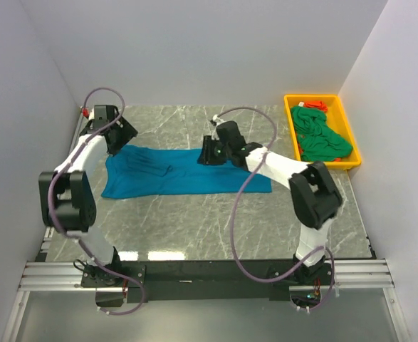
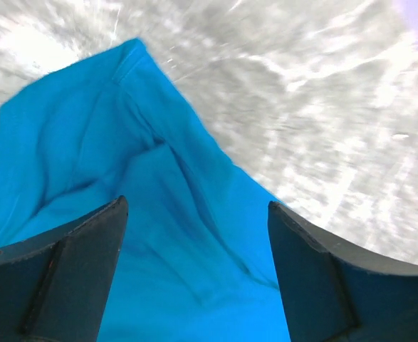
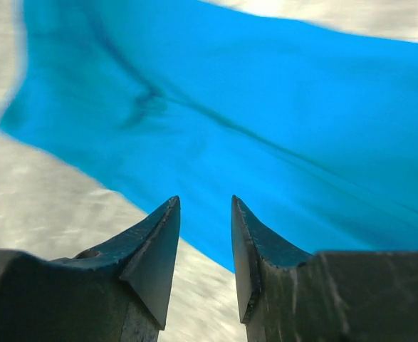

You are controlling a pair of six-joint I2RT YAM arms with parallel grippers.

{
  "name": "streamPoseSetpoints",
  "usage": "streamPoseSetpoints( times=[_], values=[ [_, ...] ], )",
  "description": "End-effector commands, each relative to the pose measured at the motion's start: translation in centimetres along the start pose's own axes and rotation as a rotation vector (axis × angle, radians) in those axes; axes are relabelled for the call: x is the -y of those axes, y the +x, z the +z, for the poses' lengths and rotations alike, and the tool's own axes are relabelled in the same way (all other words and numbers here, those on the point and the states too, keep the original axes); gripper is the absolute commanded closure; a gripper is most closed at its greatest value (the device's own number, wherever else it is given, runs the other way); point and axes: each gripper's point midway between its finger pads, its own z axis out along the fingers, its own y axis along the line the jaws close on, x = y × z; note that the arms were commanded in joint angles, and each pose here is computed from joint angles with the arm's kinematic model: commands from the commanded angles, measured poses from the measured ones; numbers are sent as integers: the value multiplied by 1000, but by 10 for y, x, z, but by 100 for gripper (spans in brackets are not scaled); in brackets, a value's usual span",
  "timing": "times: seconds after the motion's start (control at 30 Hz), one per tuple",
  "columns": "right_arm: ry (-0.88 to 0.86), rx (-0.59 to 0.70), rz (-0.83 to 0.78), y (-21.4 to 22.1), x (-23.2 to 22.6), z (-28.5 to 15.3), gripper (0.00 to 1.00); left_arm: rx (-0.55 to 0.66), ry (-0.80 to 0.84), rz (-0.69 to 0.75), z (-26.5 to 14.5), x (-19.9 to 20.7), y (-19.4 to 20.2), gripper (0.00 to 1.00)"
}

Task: Fold and stack the t-shirts
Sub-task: Fold the tshirt

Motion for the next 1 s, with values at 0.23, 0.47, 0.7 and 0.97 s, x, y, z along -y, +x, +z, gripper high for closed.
streamPoseSetpoints(
  times=[0.23, 0.47, 0.7, 0.97],
  values=[
    [476, -112, -180, 40, 102, -69, 57, -40, -211, 32, -34, -72, 50, 27],
    [529, -240, -144, 75, 122, -63, 57, -110, -391, 57, -21, -123, 81, 34],
    [514, -430, -87, 139, 126, -77, 59, -171, -544, 70, -5, -160, 80, 35],
    [367, -709, -128, 229, 83, -109, 59, -123, -584, 156, 41, -136, 27, 29]
  ],
)
